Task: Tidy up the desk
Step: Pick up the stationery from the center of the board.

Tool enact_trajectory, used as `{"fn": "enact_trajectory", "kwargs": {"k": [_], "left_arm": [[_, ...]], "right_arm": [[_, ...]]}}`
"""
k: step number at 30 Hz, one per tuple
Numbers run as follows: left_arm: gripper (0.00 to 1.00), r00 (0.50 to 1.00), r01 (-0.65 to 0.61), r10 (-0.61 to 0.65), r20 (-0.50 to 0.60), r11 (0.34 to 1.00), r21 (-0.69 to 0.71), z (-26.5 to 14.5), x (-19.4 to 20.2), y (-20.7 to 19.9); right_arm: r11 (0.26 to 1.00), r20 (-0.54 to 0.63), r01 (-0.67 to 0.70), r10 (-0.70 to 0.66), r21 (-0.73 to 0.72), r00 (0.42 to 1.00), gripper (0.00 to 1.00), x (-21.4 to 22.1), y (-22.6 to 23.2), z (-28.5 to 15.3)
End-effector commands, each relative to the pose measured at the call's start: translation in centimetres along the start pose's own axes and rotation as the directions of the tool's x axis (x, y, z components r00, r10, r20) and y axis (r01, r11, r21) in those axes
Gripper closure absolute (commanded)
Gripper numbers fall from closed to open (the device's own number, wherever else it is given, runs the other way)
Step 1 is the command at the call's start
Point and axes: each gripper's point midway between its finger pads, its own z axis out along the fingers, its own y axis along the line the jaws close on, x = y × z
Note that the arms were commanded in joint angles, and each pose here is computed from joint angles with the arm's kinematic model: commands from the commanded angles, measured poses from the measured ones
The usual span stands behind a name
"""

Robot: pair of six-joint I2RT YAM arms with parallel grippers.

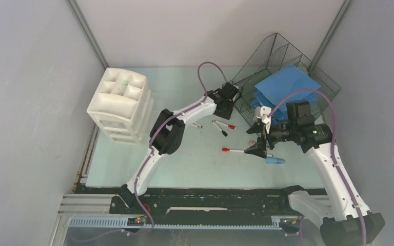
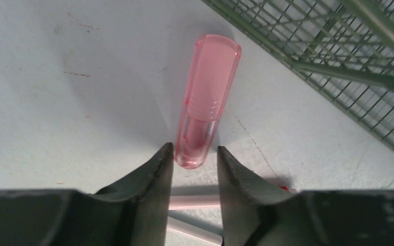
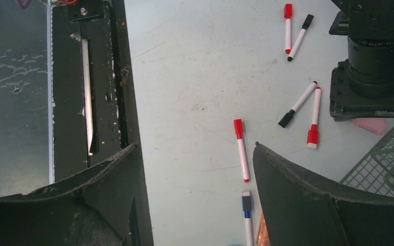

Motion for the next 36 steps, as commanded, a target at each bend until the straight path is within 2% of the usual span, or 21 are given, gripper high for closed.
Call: {"fn": "enact_trajectory", "kwargs": {"k": [1, 7, 11, 18, 23, 36], "left_arm": [[0.65, 0.999, -0.05, 0.05, 0.001, 0.998, -0.047, -0.7, -0.3, 0.3], [0.87, 0.998, -0.058, 0.058, 0.009, 0.997, -0.042, -1.3, -0.5, 0.1], [0.94, 0.996, -0.059, 0.061, 0.062, 0.998, -0.038, -3.3, -1.6, 0.1], [1.0, 0.976, -0.049, 0.058, 0.21, 0.998, -0.046, -8.3, -3.2, 1.0], [1.0, 0.95, -0.023, 0.041, 0.309, 0.998, -0.063, -12.3, -3.6, 2.2], [1.0, 0.898, 0.051, 0.051, 0.437, 0.975, -0.218, -21.4, 2.1, 8.8]], "right_arm": [[0.999, 0.005, 0.032, -0.032, -0.002, 0.999, 0.13, -0.2, 0.3, -0.1], [0.999, 0.003, 0.032, -0.032, 0.0, 0.999, 0.13, -0.1, 0.3, -0.2], [0.999, 0.002, 0.033, -0.033, 0.001, 0.999, 0.13, -0.1, 0.3, -0.2], [0.999, -0.001, 0.032, -0.032, -0.003, 0.999, 0.13, 0.0, 0.3, -0.1], [0.999, -0.009, 0.034, -0.034, -0.008, 0.999, 0.13, 0.1, 0.3, 0.1], [0.999, -0.028, 0.038, -0.038, -0.02, 0.999, 0.13, 0.4, 0.4, 0.4]]}}
